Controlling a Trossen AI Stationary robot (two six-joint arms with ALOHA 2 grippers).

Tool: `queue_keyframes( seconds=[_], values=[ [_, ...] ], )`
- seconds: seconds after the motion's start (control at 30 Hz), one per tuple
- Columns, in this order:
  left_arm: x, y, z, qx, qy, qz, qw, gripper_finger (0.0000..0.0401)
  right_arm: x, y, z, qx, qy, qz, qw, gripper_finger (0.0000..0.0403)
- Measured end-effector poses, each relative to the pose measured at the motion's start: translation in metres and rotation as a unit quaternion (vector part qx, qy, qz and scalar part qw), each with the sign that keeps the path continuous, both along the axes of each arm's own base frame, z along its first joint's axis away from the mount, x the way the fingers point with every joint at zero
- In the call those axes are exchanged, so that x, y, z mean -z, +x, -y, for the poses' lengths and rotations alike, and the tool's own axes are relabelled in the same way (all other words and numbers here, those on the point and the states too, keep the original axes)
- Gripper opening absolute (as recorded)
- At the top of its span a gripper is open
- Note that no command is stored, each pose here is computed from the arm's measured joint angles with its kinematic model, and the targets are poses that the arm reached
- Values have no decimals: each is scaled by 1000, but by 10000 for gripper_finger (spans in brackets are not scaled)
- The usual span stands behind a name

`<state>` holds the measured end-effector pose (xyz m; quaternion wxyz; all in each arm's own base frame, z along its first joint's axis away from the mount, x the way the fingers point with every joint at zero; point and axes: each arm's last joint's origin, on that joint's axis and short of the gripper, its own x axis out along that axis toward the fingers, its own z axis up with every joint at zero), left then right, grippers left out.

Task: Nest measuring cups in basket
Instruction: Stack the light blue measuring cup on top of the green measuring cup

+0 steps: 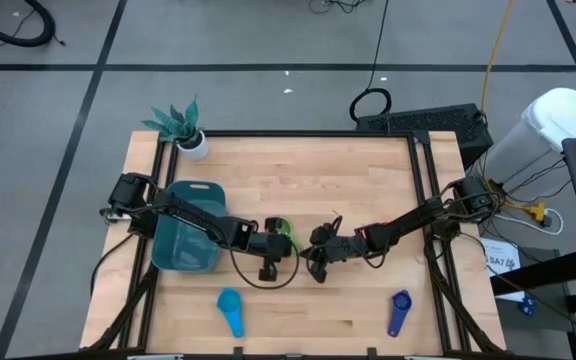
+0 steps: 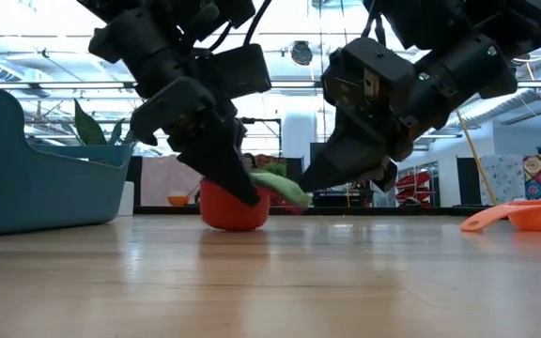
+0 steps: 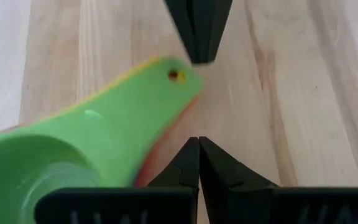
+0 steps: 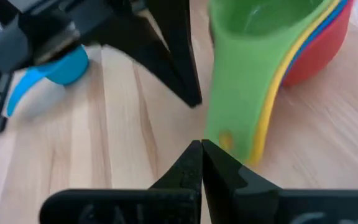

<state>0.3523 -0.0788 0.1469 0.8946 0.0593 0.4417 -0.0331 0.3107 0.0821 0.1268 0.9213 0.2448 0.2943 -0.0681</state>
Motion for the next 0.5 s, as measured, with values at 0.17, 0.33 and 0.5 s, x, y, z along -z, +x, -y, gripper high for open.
queue_keyframes(
  seconds=[0.17, 0.33, 0.5],
  values=[
    [3, -5, 0, -2, 3, -27, 1000, 7, 2, -1, 0, -3, -6, -10, 1000, 0],
    [4, -7, 6, 3, 3, -31, 1000, 7, 3, -3, 0, -5, -12, -20, 1000, 0],
    [-13, -14, 13, 4, 2, -17, 1000, 7, 2, -9, 0, -4, -38, -51, 998, 0]
  ],
)
